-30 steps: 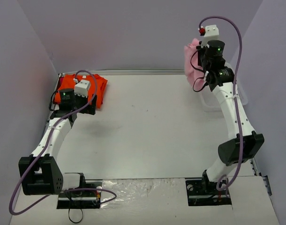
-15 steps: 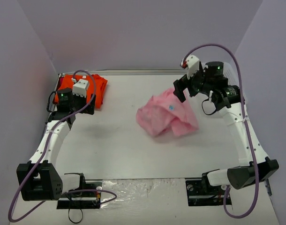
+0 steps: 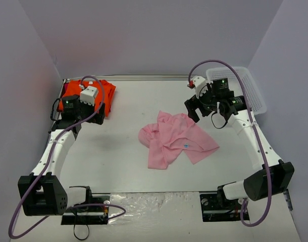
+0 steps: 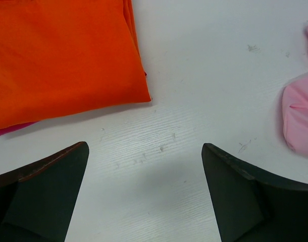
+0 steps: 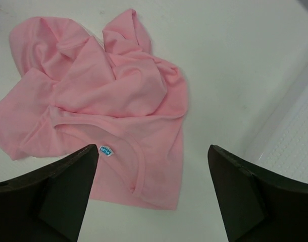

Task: Fold and stack the t-shirts
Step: Move the tshirt to the center of the board

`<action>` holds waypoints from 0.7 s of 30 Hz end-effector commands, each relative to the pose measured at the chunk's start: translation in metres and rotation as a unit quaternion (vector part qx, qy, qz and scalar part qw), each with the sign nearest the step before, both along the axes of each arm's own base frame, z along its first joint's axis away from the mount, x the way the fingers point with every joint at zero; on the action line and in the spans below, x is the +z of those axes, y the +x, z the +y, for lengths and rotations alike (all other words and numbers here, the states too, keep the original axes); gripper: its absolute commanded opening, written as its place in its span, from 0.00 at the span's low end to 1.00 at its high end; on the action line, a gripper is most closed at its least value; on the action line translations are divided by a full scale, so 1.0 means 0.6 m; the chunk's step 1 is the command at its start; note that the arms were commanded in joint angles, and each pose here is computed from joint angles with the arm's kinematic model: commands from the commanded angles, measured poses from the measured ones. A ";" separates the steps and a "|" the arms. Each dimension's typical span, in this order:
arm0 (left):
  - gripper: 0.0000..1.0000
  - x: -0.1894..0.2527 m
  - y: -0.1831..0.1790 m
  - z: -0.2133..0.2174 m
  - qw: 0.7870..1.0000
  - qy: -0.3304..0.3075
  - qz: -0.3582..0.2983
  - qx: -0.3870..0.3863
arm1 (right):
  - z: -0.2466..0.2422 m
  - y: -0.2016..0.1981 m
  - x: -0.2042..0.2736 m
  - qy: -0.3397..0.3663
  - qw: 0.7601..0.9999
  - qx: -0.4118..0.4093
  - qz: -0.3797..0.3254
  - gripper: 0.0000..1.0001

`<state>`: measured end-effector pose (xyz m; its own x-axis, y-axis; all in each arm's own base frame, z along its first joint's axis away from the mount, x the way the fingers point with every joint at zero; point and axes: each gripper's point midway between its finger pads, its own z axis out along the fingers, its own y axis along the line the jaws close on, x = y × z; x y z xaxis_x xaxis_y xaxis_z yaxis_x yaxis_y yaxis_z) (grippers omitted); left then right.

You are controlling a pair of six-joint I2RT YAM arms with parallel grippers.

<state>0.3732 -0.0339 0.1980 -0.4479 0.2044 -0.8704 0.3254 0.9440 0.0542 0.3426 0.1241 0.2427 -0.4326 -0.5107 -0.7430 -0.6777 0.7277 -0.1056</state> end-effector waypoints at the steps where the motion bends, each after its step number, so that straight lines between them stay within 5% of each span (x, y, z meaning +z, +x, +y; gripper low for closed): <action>1: 0.94 0.017 -0.002 -0.019 0.999 -0.011 -0.007 -0.032 | -0.038 0.023 -0.074 -0.044 0.997 -0.061 0.033 0.82; 3: 0.94 0.008 0.001 -0.019 0.999 -0.013 0.001 -0.033 | -0.061 0.043 -0.106 -0.070 0.992 -0.095 0.039 0.61; 4: 0.94 0.007 0.001 -0.019 0.999 -0.013 0.002 -0.033 | -0.071 0.051 -0.142 -0.083 0.989 -0.103 0.064 0.39; 6: 0.94 0.003 0.002 -0.038 0.999 -0.011 0.004 -0.045 | -0.081 0.062 -0.174 -0.091 0.986 -0.109 0.089 0.27; 14: 0.94 -0.012 0.002 -0.047 0.998 0.003 0.023 -0.052 | 0.000 0.005 -0.237 -0.041 0.979 0.028 0.198 0.53; 21: 0.94 -0.027 0.005 -0.051 0.998 -0.001 0.038 -0.057 | 0.083 -0.086 -0.216 -0.086 0.971 0.121 0.189 0.64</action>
